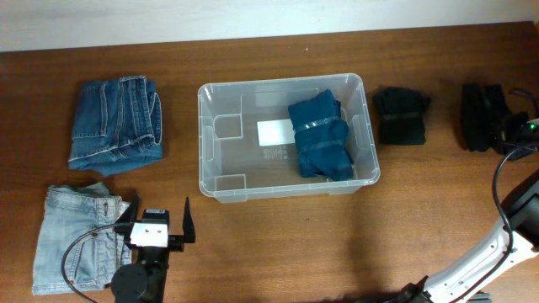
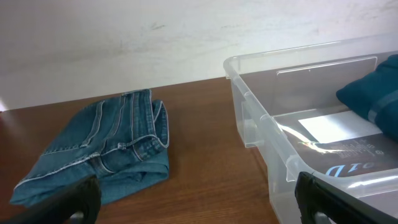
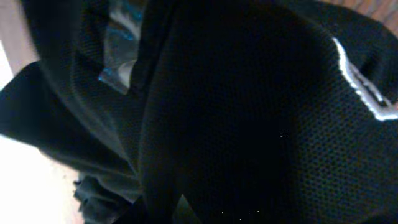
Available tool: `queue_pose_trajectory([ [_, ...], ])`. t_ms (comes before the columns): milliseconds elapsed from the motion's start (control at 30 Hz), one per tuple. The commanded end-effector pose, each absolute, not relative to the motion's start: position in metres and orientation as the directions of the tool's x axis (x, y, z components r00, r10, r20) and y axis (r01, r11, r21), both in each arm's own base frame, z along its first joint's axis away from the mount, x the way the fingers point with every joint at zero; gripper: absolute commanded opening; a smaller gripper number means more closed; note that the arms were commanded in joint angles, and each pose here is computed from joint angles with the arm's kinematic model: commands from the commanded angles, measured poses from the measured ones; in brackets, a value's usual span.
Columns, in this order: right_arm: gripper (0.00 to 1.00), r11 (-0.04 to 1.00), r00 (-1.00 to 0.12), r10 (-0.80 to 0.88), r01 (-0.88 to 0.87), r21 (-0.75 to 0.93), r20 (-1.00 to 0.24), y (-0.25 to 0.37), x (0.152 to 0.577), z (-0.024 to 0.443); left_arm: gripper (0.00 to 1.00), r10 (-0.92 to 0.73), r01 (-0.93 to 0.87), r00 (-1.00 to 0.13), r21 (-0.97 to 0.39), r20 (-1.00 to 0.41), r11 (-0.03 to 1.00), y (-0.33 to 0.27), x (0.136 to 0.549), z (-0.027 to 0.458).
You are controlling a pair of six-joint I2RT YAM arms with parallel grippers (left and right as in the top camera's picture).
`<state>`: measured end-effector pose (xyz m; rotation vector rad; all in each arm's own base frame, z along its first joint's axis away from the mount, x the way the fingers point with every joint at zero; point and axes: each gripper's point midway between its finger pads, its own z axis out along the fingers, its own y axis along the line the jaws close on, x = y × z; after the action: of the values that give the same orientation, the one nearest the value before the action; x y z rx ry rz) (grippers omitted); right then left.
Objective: Pack container
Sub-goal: 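Grasp the folded black garment with the right gripper, then carry the black garment into the bin beside the teal one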
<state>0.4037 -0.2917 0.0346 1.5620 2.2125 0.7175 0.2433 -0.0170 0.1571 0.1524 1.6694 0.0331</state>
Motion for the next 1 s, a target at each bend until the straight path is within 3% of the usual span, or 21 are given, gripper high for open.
queue_pose_trajectory([
  [0, 0.3, 0.313, -0.383, 0.922, 0.661, 0.682, -0.052, -0.282, 0.416, 0.095, 0.99, 0.135, 0.086, -0.092, 0.127, -0.987, 0.988, -0.018, 0.243, 0.156],
  [267, 0.31, 0.372, -0.494, 0.857, 0.39, 0.842, -0.15, -0.224, 0.432, 0.21, 0.99, 0.135, 0.086, -0.092, 0.127, -0.987, 0.988, -0.018, 0.243, 0.156],
  [567, 0.32, 0.6, -0.63, 0.649, 0.078, 0.796, -0.427, -0.074, 0.417, 0.343, 0.99, 0.135, 0.086, -0.092, 0.127, -0.987, 0.988, -0.018, 0.243, 0.156],
  [733, 0.36, 0.72, -0.67, 0.528, 0.027, 0.693, -0.522, 0.005, 0.399, 0.363, 0.99, 0.135, 0.086, -0.092, 0.127, -0.987, 0.988, -0.018, 0.243, 0.156],
  [967, 0.36, 0.786, -0.782, 0.307, -0.112, 0.608, -0.542, 0.101, 0.392, 0.341, 0.99, 0.135, 0.086, -0.092, 0.127, -0.987, 0.988, -0.018, 0.243, 0.156],
])
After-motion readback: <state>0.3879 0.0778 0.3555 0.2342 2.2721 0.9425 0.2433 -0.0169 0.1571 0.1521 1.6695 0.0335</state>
